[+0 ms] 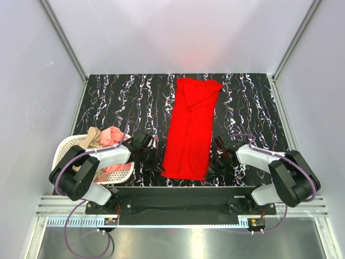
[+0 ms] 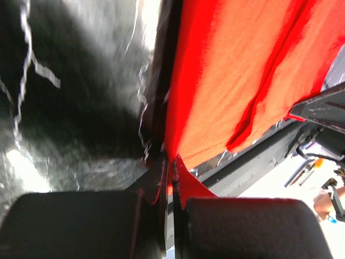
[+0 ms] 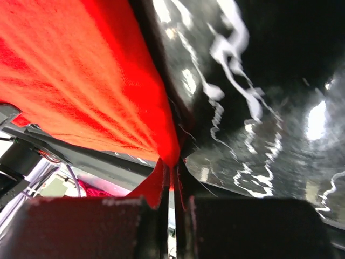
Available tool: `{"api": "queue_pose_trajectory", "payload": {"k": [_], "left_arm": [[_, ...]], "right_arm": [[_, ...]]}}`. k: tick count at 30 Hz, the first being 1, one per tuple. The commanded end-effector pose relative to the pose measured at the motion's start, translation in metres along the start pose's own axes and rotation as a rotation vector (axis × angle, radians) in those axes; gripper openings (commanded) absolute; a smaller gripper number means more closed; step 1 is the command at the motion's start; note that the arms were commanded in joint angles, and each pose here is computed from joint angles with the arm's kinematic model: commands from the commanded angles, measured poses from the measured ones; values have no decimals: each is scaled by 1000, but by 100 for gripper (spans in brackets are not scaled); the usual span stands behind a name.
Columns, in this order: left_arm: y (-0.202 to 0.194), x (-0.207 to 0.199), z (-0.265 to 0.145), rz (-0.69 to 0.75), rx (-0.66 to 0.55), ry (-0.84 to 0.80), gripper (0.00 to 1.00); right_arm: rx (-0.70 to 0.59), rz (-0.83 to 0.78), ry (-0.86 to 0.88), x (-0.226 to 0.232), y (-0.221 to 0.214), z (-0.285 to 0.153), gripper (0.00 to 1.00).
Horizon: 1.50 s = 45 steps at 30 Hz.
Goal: Fold and stack the t-shirts
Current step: Fold the tshirt
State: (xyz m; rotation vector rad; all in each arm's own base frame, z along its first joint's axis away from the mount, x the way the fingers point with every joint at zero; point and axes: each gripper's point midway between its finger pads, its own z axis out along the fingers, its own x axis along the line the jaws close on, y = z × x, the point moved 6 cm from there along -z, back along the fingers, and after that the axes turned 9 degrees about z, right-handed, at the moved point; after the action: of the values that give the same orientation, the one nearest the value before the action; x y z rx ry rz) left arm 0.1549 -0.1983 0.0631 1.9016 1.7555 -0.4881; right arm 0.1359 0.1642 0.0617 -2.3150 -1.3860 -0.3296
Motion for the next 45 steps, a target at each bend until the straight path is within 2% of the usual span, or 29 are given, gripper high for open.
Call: {"api": "queue_pose_trajectory", "payload": {"k": [1,10,11,12,15,18,21,24,28,32,40,45], "left_arm": [[-28,27,3,-31,51,98,0],[-27,22,-1,-12,37,65,0],[-28,22,-1,-17,43,62,18],[-27,21,-1,-16,41,58,31],[-29,21,-1,-18,41,45,57],[-30,19,-2,-12,38,30,60],[-34,22,-2,-15,52,28,59],[-38,24,1,-15,65,17,47],[-43,29,4,5,80,14,16],[-45,32,2,60,106,30,0],[-41,4,-29,100,29,-54,0],[-4,-51,-71,151,-93,-146,0]], "right_arm": [[-64,23,-97,-33,-4,4,0],[-39,7,-82,-37,-5,14,0],[-29,8,-84,-38,-5,15,0],[-27,4,-83,-36,-4,15,0],[-27,-7,-80,-34,-4,14,0],[-36,-3,-66,-30,-4,11,0],[-40,2,-53,-27,-4,8,0],[-45,3,-54,-26,-4,6,0],[-44,7,-45,-29,-7,4,0],[-43,43,-29,-40,-16,5,0],[-88,35,36,-38,-24,-13,0],[-203,-10,124,-1,-17,-57,0]]}}
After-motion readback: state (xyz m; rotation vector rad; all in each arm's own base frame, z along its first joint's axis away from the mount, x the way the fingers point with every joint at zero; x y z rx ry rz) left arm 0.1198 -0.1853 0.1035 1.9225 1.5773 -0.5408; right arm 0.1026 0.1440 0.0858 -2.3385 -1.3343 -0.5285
